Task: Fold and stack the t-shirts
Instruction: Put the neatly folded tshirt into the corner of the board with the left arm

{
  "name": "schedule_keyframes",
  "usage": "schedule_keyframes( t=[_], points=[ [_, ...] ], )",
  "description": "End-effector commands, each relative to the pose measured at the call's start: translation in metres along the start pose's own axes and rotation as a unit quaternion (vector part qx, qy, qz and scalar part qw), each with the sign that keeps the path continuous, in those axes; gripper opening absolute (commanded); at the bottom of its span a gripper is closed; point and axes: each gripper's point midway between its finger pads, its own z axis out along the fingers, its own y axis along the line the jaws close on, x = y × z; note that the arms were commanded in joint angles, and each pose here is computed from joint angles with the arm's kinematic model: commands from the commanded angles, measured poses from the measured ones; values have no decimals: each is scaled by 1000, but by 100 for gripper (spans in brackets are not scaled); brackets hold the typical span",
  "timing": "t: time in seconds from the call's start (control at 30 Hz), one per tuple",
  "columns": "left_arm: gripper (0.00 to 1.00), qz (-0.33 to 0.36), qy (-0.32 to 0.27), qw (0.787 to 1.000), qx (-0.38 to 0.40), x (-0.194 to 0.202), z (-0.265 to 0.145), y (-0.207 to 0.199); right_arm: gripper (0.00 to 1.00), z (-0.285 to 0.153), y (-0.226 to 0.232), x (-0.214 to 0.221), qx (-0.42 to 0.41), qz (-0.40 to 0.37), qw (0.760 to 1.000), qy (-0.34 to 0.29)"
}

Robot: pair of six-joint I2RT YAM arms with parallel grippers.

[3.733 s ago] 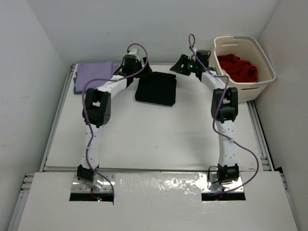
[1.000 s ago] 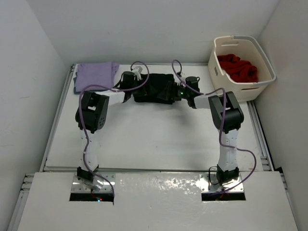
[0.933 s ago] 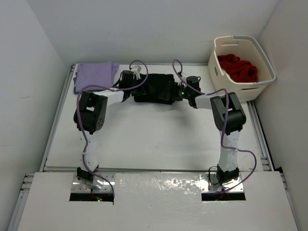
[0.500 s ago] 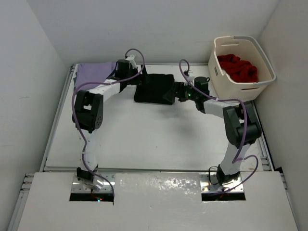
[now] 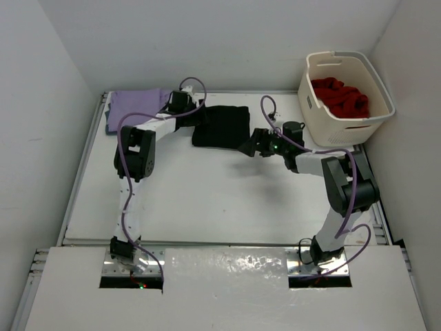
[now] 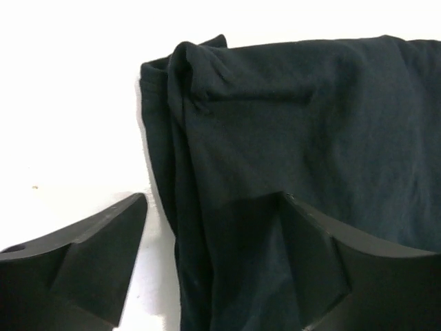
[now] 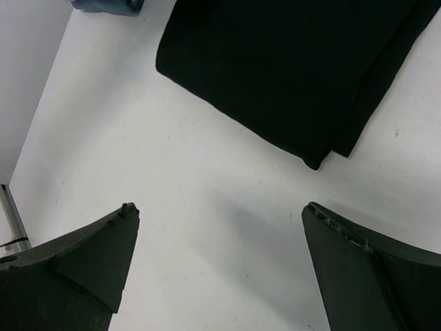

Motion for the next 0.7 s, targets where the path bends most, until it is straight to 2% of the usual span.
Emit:
schedule_keyframes(
  t=[0.0,0.07,0.1,0.17,0.23,0.3,0.37,0.43,0.53,0.67],
  points=[
    [73,4,50,998,-24,36,12,6,99,-8,13,-27,-22,-26,998,-47],
    [63,13,57,998,-37,44,13,6,99,-11,12,-26,-20,-23,998,-51],
    [51,12,59,997,-41,46,13,6,99,-13,12,-26,-19,-23,998,-53],
    [41,14,64,997,-47,49,13,8,99,-15,10,-26,-19,-22,998,-54],
    [36,24,70,996,-58,54,12,9,99,-16,10,-25,-19,-21,998,-56],
    [20,47,71,993,-76,56,12,9,99,-19,6,-23,-13,-17,998,-58],
    [0,64,68,992,-88,52,11,11,99,-24,0,-21,-4,-2,998,-69],
    [0,79,51,990,-105,38,5,14,99,-33,3,-37,-14,0,994,-112],
    [0,120,17,984,-129,3,-12,14,99,-43,-3,-38,-10,6,992,-127],
    [0,183,-47,967,-173,-60,-55,11,99,-48,-14,-33,17,4,991,-131]
  ],
)
